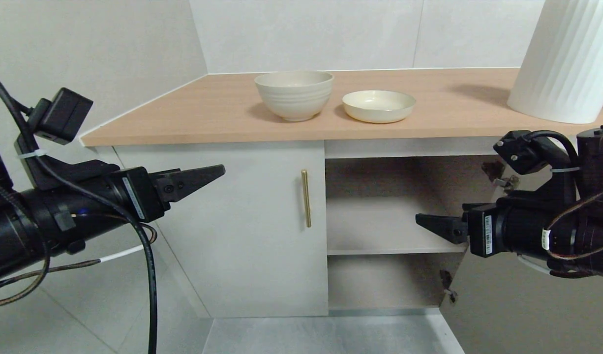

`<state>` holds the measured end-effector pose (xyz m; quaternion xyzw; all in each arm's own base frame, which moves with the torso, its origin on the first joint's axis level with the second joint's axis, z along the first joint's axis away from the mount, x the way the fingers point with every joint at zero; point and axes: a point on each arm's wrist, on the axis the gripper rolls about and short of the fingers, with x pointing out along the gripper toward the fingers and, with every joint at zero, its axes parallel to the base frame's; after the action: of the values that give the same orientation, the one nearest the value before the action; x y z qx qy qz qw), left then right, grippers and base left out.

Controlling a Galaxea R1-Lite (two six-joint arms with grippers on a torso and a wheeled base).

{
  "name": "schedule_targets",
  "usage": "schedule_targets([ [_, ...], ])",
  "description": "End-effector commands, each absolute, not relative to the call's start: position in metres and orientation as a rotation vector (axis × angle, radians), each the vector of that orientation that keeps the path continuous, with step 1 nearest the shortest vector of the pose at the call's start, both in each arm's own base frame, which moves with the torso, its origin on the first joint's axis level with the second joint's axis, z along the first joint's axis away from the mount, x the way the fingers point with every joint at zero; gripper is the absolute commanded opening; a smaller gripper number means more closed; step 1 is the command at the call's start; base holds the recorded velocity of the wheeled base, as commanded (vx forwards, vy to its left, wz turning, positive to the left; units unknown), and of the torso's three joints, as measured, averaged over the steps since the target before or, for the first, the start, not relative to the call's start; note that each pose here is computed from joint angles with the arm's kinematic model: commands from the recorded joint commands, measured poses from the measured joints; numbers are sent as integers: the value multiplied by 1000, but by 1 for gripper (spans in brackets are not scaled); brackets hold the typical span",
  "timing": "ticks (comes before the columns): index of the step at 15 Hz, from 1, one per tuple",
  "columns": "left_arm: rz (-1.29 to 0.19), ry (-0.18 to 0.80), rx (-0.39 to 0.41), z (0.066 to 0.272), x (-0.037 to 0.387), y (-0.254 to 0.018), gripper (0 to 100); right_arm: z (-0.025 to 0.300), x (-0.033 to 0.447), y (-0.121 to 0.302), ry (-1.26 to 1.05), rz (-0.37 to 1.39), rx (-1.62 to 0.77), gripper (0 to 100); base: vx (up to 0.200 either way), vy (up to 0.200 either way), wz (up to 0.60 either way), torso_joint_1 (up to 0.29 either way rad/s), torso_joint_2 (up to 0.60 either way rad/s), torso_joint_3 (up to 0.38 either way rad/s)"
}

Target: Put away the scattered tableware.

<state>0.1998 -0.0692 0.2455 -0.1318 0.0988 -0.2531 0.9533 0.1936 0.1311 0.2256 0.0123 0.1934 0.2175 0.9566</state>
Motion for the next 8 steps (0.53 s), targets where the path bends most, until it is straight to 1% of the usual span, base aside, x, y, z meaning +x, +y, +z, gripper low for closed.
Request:
schedule_targets([
  [1, -515, 202, -268, 245, 201, -70, 100, 224, 193, 131, 394, 441, 23, 100, 200, 0, 0, 7, 2, 2],
  [5, -515, 199, -268, 246, 199, -69, 100, 224, 193, 131, 397, 444, 20, 100, 200, 0, 0, 4, -1, 2],
  [8, -518, 191, -269, 247, 197, -69, 100, 223, 193, 131, 399, 444, 20, 100, 0, 0, 0, 0, 0, 0],
])
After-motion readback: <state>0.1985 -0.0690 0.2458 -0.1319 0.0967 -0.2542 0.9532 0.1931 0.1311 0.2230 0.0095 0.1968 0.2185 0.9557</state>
